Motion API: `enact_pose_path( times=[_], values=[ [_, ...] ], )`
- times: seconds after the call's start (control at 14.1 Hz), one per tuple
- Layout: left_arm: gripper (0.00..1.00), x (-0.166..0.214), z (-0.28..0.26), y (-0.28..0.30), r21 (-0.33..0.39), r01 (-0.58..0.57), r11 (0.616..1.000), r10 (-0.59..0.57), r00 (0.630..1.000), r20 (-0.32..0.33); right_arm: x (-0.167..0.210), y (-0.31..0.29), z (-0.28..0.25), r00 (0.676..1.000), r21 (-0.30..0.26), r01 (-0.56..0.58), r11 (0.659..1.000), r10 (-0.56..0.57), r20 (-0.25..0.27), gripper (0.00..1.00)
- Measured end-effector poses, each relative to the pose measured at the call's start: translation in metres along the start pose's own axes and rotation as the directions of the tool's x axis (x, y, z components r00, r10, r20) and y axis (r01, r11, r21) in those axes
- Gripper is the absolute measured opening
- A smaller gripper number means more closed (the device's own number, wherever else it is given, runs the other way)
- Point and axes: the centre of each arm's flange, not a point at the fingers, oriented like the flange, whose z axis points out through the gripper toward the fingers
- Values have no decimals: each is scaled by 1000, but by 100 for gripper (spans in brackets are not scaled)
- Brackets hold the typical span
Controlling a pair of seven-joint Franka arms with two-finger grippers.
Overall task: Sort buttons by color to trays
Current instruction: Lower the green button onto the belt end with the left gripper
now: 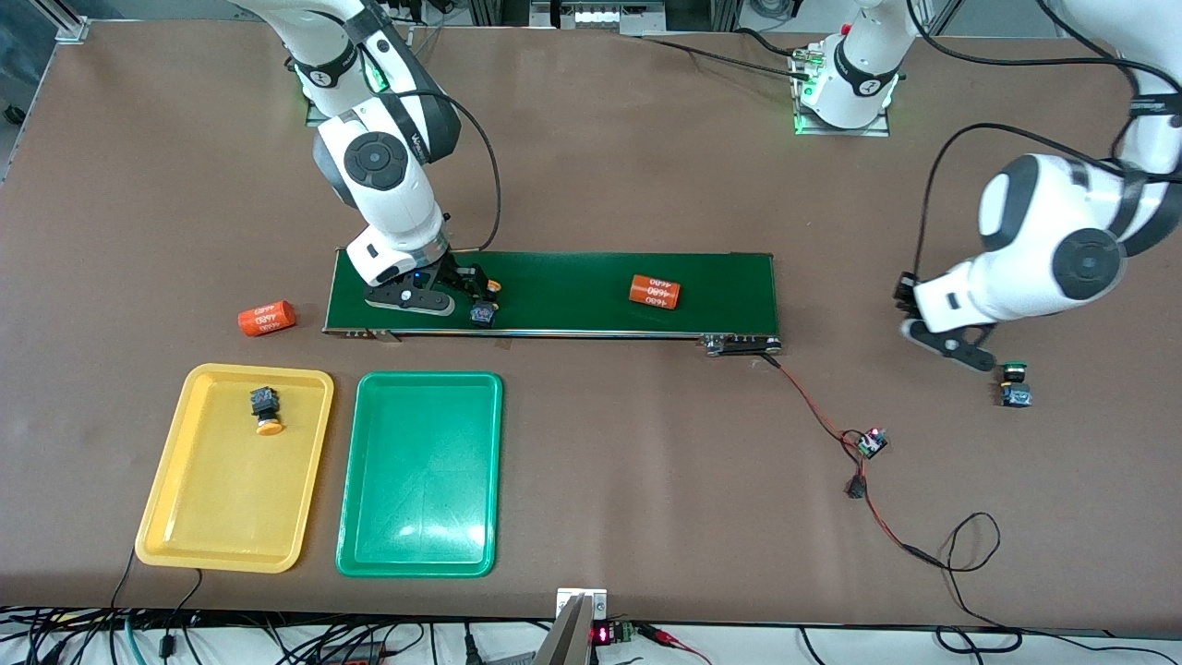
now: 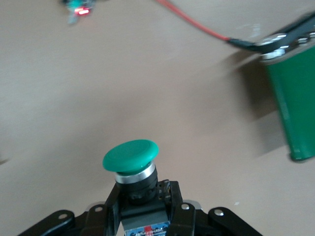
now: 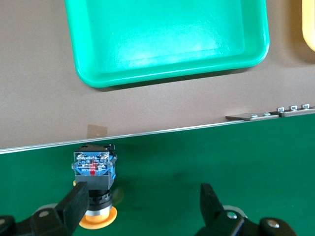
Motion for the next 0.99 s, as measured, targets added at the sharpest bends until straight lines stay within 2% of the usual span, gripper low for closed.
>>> enact_pose_path(
  times=[0.35, 0.5, 0.64, 0.99],
  values=[
    [41, 22, 9, 75, -13, 60, 998, -60, 998, 19, 1, -1, 5, 1000, -2, -5, 1000, 5, 6, 100],
    [41, 28, 11, 100, -66, 87, 994, -86, 996, 17, 2, -1, 5, 1000, -2, -6, 1000, 6, 6, 100],
    [41, 33, 16, 118, -103, 97, 990, -96, 995, 14, 2, -1, 5, 1000, -2, -6, 1000, 6, 6, 100],
    [41, 52, 43, 151, -124, 90, 988, -91, 996, -4, -1, -6, 11, 1000, -7, 1, 1000, -1, 13, 100]
  ],
)
